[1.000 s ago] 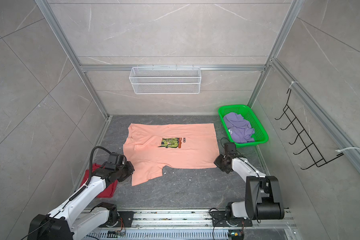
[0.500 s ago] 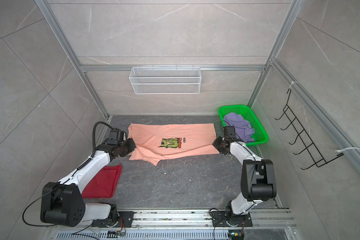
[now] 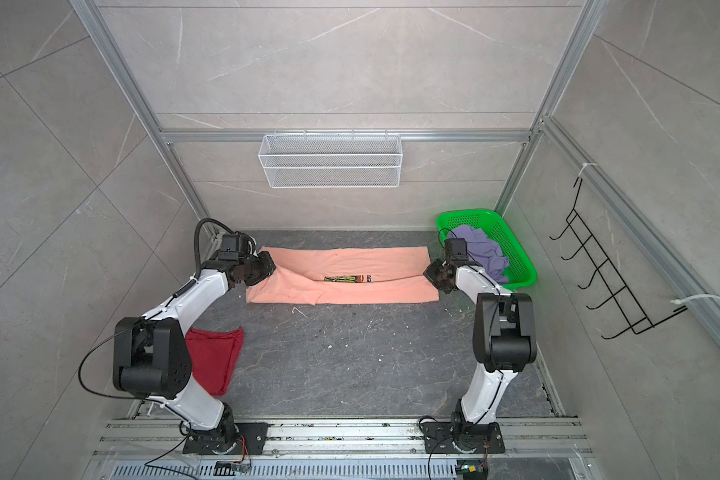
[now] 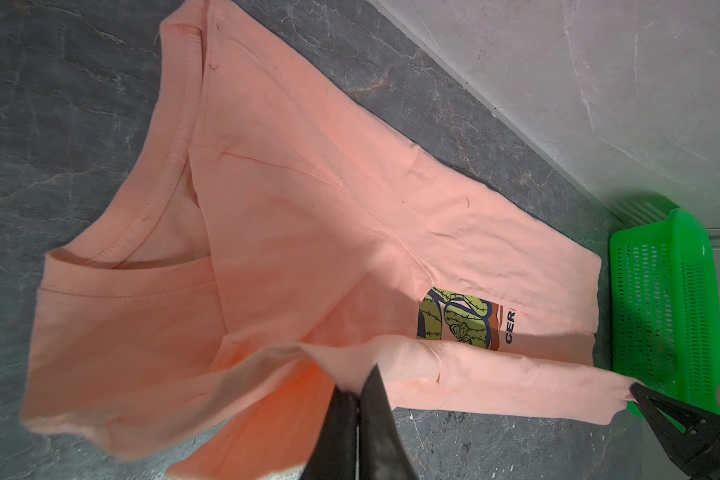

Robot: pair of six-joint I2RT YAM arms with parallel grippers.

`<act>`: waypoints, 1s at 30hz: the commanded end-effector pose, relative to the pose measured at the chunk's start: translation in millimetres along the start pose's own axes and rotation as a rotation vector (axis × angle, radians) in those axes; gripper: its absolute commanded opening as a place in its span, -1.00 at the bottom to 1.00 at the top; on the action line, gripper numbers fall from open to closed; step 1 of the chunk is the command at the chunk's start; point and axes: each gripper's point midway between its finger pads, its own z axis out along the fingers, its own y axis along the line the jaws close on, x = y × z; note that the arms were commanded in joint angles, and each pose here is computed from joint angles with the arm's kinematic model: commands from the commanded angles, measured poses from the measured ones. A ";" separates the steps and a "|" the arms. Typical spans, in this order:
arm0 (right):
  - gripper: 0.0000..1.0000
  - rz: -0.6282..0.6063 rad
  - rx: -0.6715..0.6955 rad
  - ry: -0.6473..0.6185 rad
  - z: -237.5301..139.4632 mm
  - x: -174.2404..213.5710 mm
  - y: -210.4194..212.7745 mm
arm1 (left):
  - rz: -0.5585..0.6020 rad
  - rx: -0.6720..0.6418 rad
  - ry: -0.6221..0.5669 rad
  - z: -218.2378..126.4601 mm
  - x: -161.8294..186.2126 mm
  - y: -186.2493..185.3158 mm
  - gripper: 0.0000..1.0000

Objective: Fold and stack the t-shirts
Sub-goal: 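Lift the near hem with both grippers and fold it over toward the far collar edge, then lower the folded hem onto the far edge and open both grippers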

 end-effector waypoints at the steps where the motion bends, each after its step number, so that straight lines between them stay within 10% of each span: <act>1: -1.00 0.018 0.005 0.022 11.3 -5.2 1.5 | 0.025 0.059 -0.024 2.9 -19.9 -8.5 -1.00; 30: -0.81 0.088 0.095 0.053 59.0 -23.2 -20.1 | -0.016 0.097 0.016 62.8 -48.7 -0.7 -1.00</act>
